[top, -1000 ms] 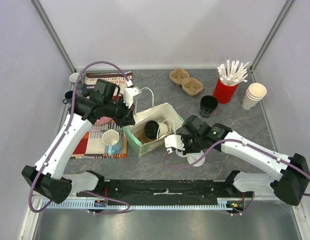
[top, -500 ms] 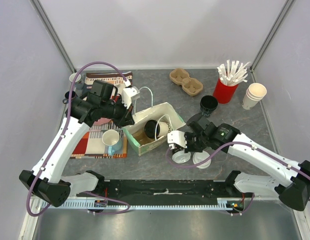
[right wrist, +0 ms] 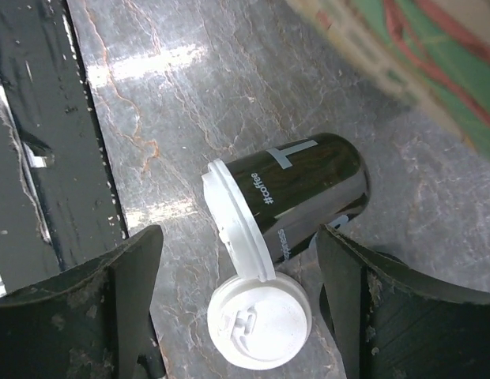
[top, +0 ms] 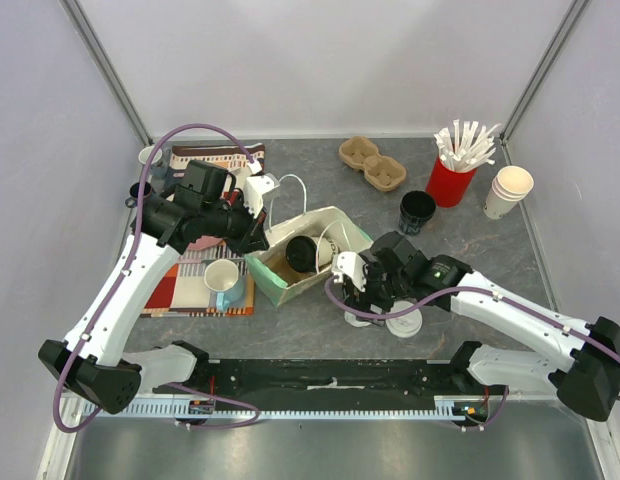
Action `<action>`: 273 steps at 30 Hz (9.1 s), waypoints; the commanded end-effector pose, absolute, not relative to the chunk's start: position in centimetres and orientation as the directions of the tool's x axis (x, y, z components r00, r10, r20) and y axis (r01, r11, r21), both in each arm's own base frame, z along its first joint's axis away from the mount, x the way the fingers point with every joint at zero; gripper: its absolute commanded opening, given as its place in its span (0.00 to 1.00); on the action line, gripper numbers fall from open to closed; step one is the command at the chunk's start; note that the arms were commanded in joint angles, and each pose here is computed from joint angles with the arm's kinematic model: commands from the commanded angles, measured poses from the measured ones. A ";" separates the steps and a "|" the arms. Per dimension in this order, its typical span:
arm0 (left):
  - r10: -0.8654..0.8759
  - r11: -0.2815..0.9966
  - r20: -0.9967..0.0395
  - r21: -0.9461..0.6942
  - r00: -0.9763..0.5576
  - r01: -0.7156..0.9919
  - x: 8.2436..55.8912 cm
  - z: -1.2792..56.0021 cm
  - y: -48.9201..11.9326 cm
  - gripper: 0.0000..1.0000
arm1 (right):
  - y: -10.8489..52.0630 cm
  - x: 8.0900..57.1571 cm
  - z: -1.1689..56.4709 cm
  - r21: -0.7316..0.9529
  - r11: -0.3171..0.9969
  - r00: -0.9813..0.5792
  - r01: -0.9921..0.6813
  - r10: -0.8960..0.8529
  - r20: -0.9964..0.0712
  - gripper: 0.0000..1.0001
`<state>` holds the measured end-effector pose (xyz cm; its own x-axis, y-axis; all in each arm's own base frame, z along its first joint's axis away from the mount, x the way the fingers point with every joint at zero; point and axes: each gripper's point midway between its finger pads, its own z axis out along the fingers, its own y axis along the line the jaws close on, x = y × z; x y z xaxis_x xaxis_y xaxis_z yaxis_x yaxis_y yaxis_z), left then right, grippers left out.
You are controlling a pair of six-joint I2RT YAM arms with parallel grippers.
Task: Pack the takeout coffee
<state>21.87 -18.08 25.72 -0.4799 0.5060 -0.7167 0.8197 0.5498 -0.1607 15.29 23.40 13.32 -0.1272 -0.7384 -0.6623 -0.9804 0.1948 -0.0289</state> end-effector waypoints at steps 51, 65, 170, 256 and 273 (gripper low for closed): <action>0.370 0.646 -0.790 -0.159 -0.489 0.747 24.6 27.8 -17.3 0.78 | 23.8 18.3 23.0 0.339 0.612 -0.581 -0.715 -0.249 -0.775 0.94; 0.354 0.623 -0.875 -0.043 -0.330 0.781 24.7 34.3 -17.1 0.82 | 22.0 21.2 25.5 0.328 0.692 -0.586 -0.643 -0.169 -0.792 0.98; 0.906 0.023 -0.422 0.113 0.027 0.993 14.7 14.0 -41.4 0.02 | 3.6 29.0 32.6 0.254 0.966 -0.607 -0.041 0.178 -0.774 0.97; 0.317 0.510 -0.700 -0.442 -0.640 0.738 22.7 30.9 -18.1 0.02 | 32.2 28.8 42.4 0.426 0.456 -0.527 -0.781 -0.114 -0.842 0.79; 0.178 0.504 -0.737 -0.500 -0.652 0.704 22.7 32.9 -18.0 0.02 | 34.2 27.1 35.6 0.441 0.498 -0.621 -0.746 -0.282 -0.732 0.70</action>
